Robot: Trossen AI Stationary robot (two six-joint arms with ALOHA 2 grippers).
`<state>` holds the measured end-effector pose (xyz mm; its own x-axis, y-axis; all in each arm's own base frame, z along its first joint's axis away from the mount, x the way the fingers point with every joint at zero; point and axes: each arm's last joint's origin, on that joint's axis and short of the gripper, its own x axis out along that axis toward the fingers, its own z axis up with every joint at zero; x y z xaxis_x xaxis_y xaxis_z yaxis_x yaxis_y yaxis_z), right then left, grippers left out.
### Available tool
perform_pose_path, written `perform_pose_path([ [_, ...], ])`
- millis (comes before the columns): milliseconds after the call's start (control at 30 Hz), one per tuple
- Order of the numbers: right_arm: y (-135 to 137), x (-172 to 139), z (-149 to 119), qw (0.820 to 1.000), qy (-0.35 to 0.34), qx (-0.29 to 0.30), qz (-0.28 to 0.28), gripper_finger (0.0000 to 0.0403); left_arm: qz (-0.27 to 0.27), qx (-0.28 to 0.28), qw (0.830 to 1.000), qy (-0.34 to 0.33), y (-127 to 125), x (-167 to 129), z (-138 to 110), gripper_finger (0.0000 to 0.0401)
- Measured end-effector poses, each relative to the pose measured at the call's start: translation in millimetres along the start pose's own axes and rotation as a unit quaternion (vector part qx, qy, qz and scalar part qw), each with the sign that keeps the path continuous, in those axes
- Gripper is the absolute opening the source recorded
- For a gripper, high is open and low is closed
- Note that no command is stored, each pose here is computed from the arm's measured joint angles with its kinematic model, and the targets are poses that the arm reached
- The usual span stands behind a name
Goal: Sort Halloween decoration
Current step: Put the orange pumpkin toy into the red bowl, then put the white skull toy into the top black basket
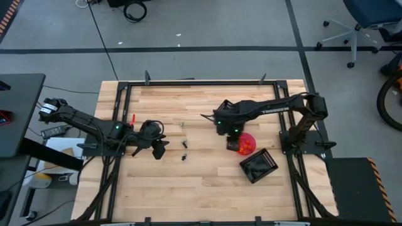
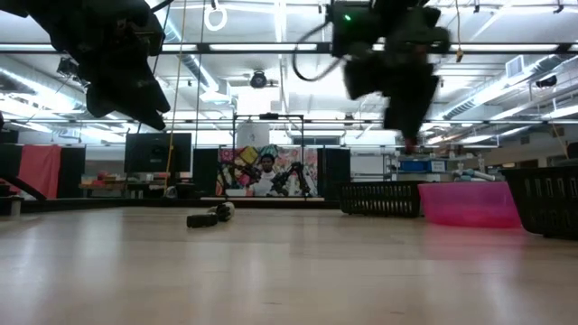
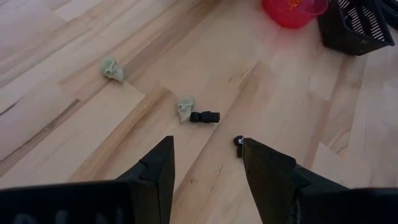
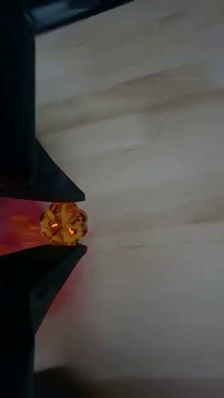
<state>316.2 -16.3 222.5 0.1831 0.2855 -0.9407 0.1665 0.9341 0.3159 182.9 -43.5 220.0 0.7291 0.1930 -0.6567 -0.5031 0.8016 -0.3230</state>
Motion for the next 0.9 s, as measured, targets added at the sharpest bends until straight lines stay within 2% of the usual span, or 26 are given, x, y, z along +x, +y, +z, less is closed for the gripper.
perform_pose_path([
  [133,-4,-3,-20,0.994,0.096,0.025,-0.04,0.0105,0.0,0.0,1.0,0.0,0,0,0,0.0162],
  [200,-5,-2,-24,0.992,0.115,0.021,-0.056,0.0105,0.0,0.0,1.0,0.0,0,0,0,0.0162],
  [400,-15,23,-33,0.992,0.112,0.02,-0.051,0.0105,-0.001,-0.009,1.0,-0.001,0,0,0,0.0162],
  [533,-22,42,-44,0.99,0.112,0.063,-0.056,0.0111,-0.001,-0.011,1.0,-0.002,0,0,0,0.0162],
  [733,-25,50,-50,0.988,0.115,0.08,-0.057,0.0156,0.012,-0.012,1.0,-0.016,1,0,1,0.0162],
  [900,-22,42,-46,0.988,0.121,0.086,-0.049,0.0191,0.014,-0.012,1.0,-0.019,1,0,1,0.0162],
])
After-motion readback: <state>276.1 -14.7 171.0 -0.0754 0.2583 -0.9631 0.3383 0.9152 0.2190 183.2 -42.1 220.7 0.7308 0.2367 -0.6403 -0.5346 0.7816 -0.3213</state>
